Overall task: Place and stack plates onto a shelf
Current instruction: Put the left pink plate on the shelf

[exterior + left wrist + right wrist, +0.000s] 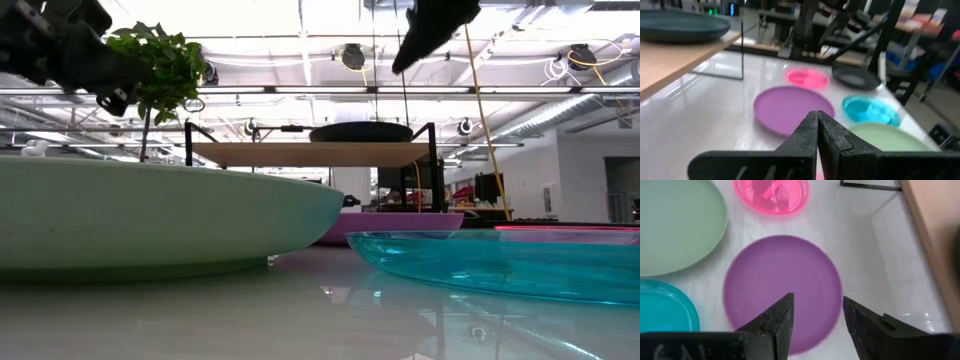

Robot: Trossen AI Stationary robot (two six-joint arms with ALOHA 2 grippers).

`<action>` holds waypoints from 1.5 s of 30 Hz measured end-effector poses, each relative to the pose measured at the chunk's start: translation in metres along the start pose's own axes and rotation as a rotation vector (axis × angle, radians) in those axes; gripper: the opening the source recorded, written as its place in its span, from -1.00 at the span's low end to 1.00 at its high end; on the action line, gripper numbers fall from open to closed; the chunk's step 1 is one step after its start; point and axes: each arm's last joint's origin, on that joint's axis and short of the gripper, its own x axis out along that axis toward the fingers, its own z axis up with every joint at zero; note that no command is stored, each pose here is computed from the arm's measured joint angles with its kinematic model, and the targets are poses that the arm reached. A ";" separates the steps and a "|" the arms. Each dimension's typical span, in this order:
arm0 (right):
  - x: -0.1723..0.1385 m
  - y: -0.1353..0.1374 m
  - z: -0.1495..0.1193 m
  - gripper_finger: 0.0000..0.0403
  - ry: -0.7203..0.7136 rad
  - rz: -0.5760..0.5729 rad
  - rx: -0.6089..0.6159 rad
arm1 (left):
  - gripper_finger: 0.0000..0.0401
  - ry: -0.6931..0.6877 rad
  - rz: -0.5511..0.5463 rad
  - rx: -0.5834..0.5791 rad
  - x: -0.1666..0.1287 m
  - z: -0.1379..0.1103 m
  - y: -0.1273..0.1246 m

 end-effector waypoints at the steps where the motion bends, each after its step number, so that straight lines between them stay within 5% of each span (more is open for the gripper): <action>1: 0.004 0.002 -0.003 -0.25 -0.007 0.004 0.006 | -0.98 0.024 0.007 0.005 0.001 0.004 -0.001; 10: 0.031 0.036 -0.038 -0.25 -0.113 0.093 0.047 | -0.98 0.289 -0.032 0.037 0.019 0.029 -0.018; 19: 0.039 0.069 -0.067 -0.25 -0.288 0.230 0.109 | -0.95 0.540 -0.088 0.064 0.046 0.019 -0.041; 32: 0.045 0.077 -0.091 -0.25 -0.439 0.317 0.155 | -0.25 0.813 -0.066 0.013 0.061 -0.006 -0.069; 45: 0.041 0.083 -0.093 -0.25 -0.448 0.335 0.161 | -0.23 0.950 -0.019 0.372 0.072 -0.044 -0.084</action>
